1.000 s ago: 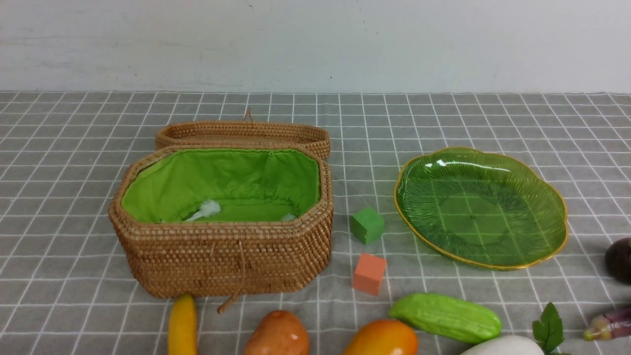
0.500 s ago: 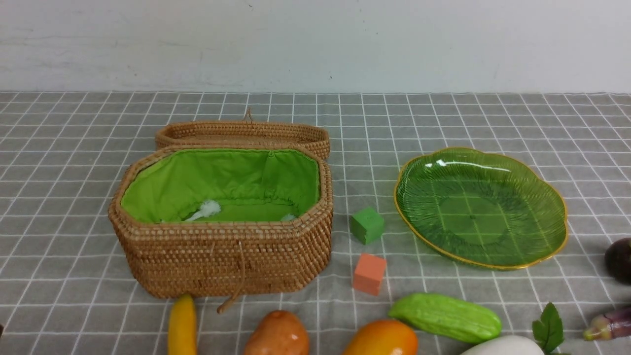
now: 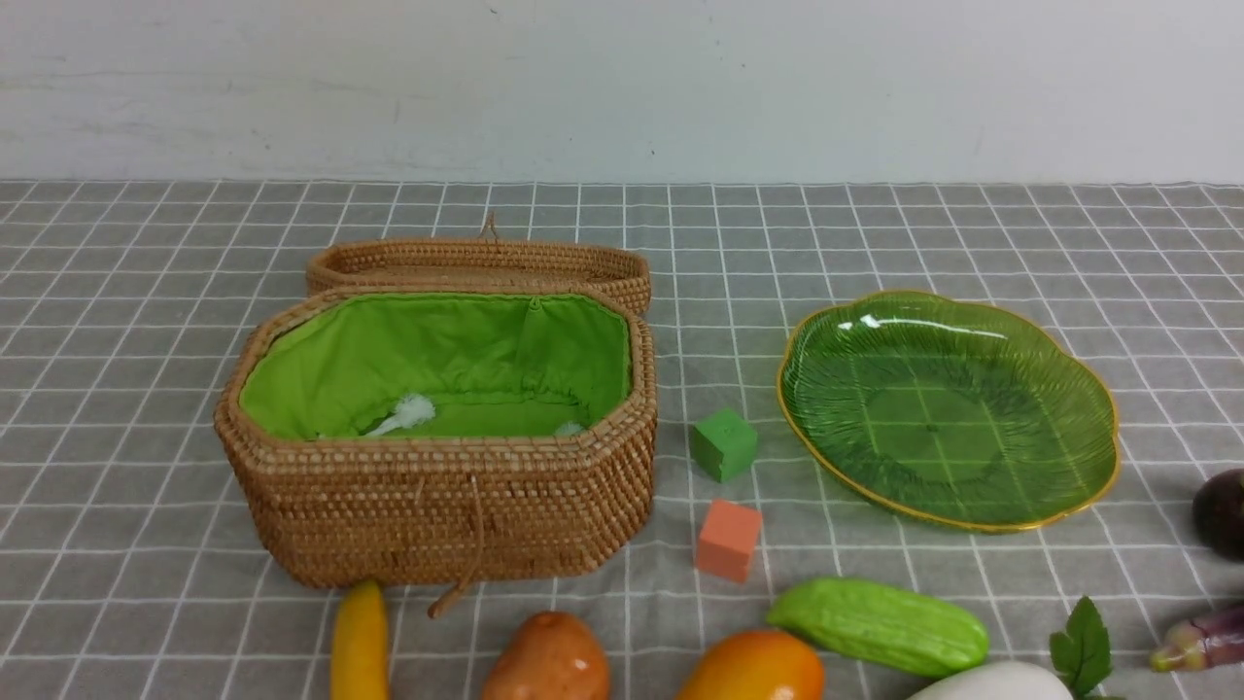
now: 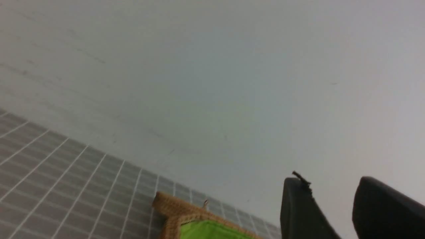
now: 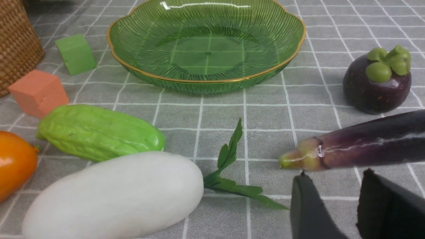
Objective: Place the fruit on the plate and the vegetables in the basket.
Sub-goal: Use the left arm to grab a banana and put it into the right plate
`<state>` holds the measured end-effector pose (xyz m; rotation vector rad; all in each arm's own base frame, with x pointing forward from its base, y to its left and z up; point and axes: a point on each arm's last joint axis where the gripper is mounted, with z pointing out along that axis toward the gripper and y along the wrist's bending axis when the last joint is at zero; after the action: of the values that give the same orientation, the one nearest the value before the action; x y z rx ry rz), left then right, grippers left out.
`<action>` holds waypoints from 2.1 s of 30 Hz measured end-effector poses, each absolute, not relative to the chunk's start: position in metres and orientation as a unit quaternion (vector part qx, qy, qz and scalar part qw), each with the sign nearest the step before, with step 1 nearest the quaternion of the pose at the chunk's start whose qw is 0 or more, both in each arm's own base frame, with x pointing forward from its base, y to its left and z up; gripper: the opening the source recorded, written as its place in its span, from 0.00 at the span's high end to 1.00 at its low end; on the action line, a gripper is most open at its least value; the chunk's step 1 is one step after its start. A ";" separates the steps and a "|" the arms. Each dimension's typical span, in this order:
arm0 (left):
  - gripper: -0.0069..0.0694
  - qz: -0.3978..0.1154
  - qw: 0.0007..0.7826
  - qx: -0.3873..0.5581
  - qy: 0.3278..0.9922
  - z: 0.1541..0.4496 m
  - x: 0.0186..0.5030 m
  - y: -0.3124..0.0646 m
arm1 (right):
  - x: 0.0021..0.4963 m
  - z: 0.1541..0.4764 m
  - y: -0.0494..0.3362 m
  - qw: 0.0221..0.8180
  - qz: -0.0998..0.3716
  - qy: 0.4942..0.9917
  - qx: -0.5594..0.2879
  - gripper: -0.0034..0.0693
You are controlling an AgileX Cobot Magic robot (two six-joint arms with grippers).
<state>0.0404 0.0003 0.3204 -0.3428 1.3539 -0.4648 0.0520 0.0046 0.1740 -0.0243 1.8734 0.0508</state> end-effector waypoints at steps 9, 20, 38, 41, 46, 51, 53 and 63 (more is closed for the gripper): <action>0.60 -0.103 0.604 -0.198 0.765 0.342 0.084 0.008 | 0.052 0.174 0.005 0.592 0.022 0.805 -0.010 0.62; 0.60 -0.073 0.456 -0.235 0.856 0.307 0.126 0.005 | 0.052 0.174 0.005 0.592 0.022 0.805 -0.010 0.62; 0.58 -0.144 0.296 -0.015 0.944 0.280 0.132 -0.041 | 0.052 0.174 0.005 0.592 0.022 0.805 -0.010 0.62; 0.54 -0.150 0.251 0.003 0.956 0.269 0.138 -0.053 | 0.052 0.174 0.005 0.592 0.022 0.805 -0.010 0.62; 0.39 -0.146 0.174 -0.026 0.973 0.244 0.159 -0.071 | 0.052 0.174 0.005 0.592 0.022 0.805 -0.010 0.62; 0.24 -0.144 0.151 -0.063 0.976 0.233 0.184 -0.080 | 0.052 0.174 0.005 0.592 0.022 0.805 -0.010 0.62; 0.21 -0.143 0.153 -0.068 0.975 0.229 0.192 -0.082 | 0.052 0.174 0.005 0.592 0.022 0.805 -0.010 0.62; 0.15 -0.114 0.092 -0.097 0.984 0.168 0.230 -0.095 | 0.052 0.174 0.005 0.592 0.022 0.805 -0.010 0.62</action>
<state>0.2300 -0.0950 0.1682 -0.2876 2.9243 -0.3399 0.0520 0.0046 0.1740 -0.0243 1.8734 0.0508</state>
